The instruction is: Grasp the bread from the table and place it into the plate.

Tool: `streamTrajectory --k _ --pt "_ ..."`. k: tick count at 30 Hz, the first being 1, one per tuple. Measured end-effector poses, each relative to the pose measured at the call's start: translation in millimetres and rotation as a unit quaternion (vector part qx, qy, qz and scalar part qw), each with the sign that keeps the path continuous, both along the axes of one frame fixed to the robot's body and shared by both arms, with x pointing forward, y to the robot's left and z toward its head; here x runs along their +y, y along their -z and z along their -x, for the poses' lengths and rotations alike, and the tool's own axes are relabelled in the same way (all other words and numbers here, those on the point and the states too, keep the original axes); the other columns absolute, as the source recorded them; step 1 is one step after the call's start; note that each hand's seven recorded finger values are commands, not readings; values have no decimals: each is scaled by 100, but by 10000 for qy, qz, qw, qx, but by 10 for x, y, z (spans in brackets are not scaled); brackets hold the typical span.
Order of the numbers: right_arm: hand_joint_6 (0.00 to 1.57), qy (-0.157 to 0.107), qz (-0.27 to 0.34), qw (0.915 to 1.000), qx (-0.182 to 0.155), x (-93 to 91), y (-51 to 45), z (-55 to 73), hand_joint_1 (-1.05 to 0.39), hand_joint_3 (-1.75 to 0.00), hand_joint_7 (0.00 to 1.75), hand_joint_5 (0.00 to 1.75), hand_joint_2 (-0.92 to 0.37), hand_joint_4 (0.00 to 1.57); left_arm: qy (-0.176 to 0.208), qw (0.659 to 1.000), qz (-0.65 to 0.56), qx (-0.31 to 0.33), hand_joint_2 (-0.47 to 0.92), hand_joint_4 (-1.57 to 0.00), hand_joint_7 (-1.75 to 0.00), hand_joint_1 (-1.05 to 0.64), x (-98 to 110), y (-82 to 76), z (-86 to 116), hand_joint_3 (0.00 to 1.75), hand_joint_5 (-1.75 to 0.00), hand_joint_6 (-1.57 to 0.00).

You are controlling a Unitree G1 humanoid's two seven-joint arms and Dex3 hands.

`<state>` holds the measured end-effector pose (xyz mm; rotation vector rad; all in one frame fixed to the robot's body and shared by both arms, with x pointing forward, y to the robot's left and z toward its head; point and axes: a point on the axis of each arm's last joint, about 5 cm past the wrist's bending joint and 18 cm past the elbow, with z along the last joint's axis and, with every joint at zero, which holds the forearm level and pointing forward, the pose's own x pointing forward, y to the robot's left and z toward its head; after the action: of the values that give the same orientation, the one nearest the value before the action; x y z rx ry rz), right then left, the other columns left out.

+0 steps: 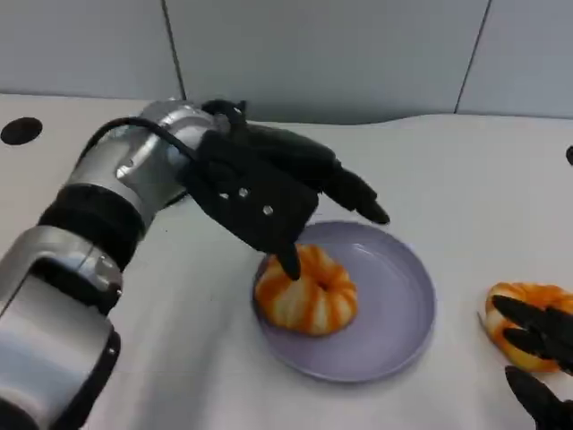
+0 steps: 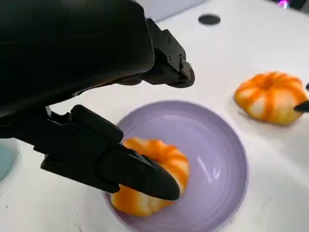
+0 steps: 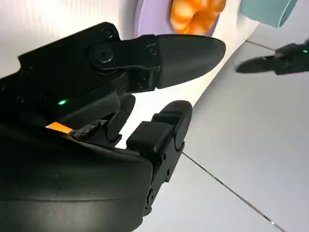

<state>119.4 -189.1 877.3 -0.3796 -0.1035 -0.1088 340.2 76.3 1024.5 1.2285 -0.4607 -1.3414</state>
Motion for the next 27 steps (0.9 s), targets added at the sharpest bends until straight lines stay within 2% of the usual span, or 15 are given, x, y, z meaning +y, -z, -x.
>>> streamTrajectory --k 3,7,11,14,17,22,25,27 --pt "77 2 -2 10000 -4 0 0 -1 -39 -38 0 17 -92 82 -136 9976 678 -20 92 -10 0 -64 199 -66 -16 6 -28 -28" --pt "77 5 1 10000 -8 -3 0 2 -39 -39 0 15 -92 82 -495 9900 1238 458 92 -3 0 -63 537 22 -24 9 -24 -20" --pt "77 1 -2 10000 -13 -3 -1 2 -39 -39 0 14 -92 83 -849 9729 1755 1247 92 0 0 -71 840 253 22 11 -22 -16" --pt "77 6 -7 10000 -12 -6 -1 3 -39 -39 0 14 -92 83 -1289 9558 2035 1683 92 -1 -1 -73 1051 477 110 11 -22 -16" --pt "78 -10 -12 10000 -22 -3 -4 -4 -39 -39 1 14 -92 84 -1569 9433 2256 1861 92 -2 0 -72 1190 606 206 11 -22 -16" --pt "78 13 -70 10000 8 -8 2 6 -39 -39 1 13 -92 84 -2252 9119 2713 2099 92 -10 0 -71 1444 910 474 15 -26 -15" --pt "78 -10 -76 10000 -7 -2 -3 -5 -39 -38 1 14 -92 86 -2491 9009 2833 2148 92 -27 -4 -66 1511 996 581 10 -56 -32" --pt "79 -14 -72 10000 7 -2 0 -3 -41 -38 1 13 -92 87 -2891 8811 3079 2129 92 -30 -6 -66 1581 1079 702 11 -94 -48"
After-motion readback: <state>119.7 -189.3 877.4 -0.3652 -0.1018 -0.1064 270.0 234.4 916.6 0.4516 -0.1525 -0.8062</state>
